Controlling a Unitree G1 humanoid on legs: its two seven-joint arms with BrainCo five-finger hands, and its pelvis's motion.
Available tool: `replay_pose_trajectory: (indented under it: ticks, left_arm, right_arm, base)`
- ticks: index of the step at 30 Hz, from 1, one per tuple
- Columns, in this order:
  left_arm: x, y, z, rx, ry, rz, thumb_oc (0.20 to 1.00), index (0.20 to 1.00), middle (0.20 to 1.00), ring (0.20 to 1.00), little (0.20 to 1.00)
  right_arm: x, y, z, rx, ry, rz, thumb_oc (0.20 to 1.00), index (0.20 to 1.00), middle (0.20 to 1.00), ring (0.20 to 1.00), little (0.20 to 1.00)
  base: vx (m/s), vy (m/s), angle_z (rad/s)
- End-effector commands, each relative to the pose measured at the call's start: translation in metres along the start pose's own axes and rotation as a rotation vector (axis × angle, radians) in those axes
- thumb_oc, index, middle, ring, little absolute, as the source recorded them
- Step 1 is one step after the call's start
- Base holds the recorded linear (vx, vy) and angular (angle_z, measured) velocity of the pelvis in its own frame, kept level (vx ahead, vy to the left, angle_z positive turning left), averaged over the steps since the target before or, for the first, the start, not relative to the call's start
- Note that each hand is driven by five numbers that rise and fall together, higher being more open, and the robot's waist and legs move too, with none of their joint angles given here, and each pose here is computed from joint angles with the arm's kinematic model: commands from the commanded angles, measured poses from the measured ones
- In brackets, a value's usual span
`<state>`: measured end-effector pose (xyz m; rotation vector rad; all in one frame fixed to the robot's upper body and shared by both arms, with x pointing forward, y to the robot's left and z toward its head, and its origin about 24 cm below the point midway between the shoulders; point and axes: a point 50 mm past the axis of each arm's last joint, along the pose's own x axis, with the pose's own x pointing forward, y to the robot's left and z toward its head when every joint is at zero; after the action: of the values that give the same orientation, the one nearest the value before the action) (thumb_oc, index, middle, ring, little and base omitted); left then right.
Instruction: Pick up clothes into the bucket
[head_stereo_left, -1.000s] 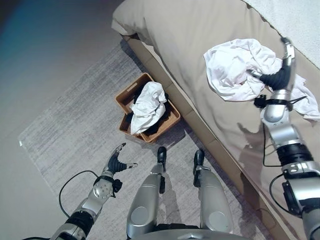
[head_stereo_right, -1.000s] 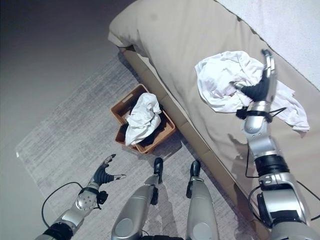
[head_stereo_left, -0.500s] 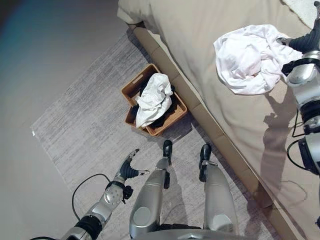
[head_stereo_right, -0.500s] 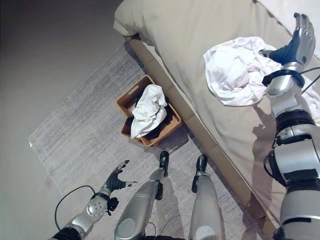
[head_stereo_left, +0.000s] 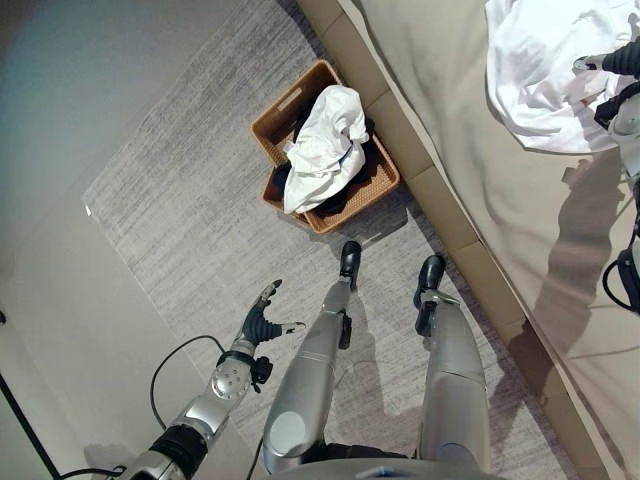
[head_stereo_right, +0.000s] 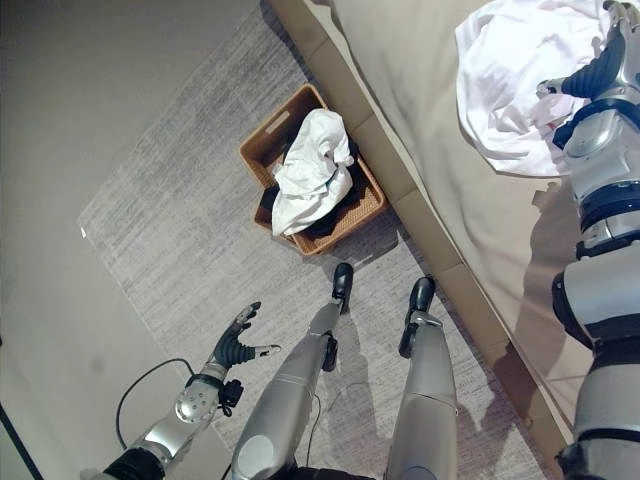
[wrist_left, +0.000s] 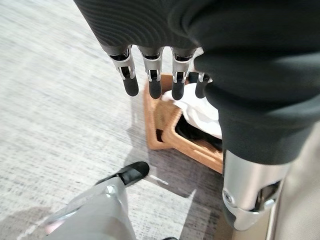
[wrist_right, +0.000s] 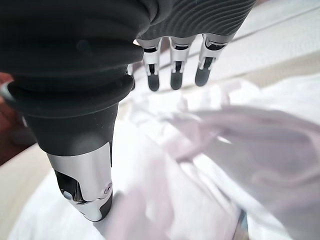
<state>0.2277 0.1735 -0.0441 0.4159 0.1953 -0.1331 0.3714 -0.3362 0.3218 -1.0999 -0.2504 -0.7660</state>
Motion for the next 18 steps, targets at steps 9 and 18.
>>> replay_pose_trajectory:
  ticks: [9,18]
  left_arm:
    - [-0.005,0.003,-0.001,-0.021,0.005,0.008,1.0,1.0,1.0,1.0,1.0]
    - [0.002,0.004,0.014,-0.053,-0.051,0.015,1.0,1.0,1.0,1.0,1.0]
  right_arm:
    - [0.014,-0.059,-0.021,-0.059,0.091,-0.079,1.0,1.0,1.0,1.0,1.0]
    - [0.017,-0.057,-0.006,-0.052,0.035,-0.062,0.2,0.2,0.2,0.2,0.2]
  base:
    - [0.01,-0.015,0.07]
    - [0.0,0.0,0.0]
